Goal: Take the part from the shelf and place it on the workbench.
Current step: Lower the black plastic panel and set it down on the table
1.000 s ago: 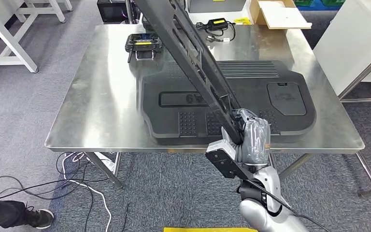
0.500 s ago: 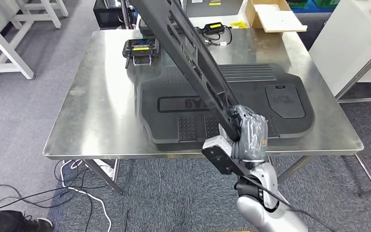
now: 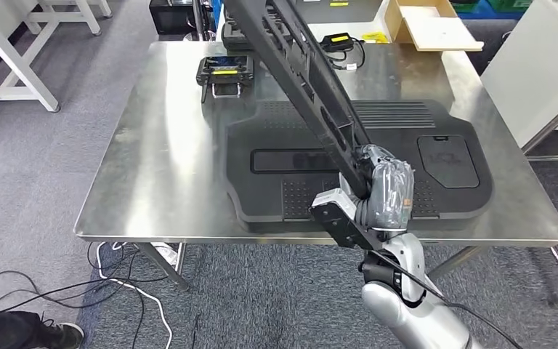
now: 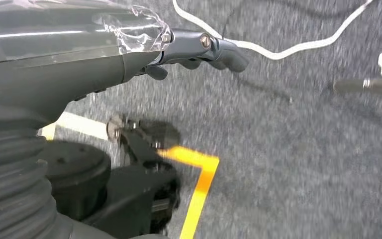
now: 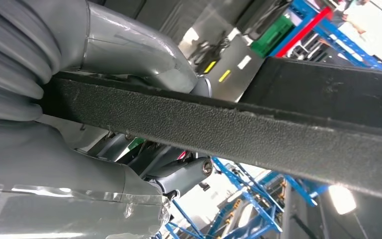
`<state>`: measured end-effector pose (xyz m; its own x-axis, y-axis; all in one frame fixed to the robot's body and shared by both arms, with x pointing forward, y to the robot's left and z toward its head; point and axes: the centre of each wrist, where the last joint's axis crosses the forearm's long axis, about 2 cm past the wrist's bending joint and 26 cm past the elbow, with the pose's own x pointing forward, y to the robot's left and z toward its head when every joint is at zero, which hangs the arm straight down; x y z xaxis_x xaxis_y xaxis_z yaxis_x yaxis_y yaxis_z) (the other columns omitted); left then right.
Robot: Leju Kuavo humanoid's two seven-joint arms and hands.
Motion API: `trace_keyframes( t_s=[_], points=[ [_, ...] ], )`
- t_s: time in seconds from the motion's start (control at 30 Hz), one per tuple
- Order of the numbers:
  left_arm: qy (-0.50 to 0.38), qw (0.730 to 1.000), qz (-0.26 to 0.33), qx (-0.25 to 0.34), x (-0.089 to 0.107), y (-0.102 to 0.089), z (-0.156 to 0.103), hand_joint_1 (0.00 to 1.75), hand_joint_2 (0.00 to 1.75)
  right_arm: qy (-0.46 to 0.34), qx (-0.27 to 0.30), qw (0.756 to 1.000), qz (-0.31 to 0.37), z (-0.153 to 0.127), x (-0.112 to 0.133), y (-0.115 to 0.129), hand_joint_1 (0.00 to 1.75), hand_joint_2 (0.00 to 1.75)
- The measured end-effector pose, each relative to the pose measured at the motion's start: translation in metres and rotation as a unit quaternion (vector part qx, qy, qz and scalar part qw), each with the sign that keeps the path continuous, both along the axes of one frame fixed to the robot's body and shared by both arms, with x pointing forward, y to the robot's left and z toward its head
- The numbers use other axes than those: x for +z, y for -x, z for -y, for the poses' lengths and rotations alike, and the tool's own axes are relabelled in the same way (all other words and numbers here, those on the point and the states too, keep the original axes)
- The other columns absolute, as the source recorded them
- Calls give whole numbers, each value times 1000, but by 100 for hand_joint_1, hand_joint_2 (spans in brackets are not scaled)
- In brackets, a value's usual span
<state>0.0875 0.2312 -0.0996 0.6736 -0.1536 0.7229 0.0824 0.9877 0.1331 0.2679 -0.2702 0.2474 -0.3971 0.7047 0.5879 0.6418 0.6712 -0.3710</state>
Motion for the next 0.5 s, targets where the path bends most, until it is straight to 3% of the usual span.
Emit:
trace_keyframes(
  t_s=[0.5],
  points=[
    [-18,1000,-3,5,1,-4,-1,0,175,22,-34,999,2,6,9,-14,175,175]
  ],
)
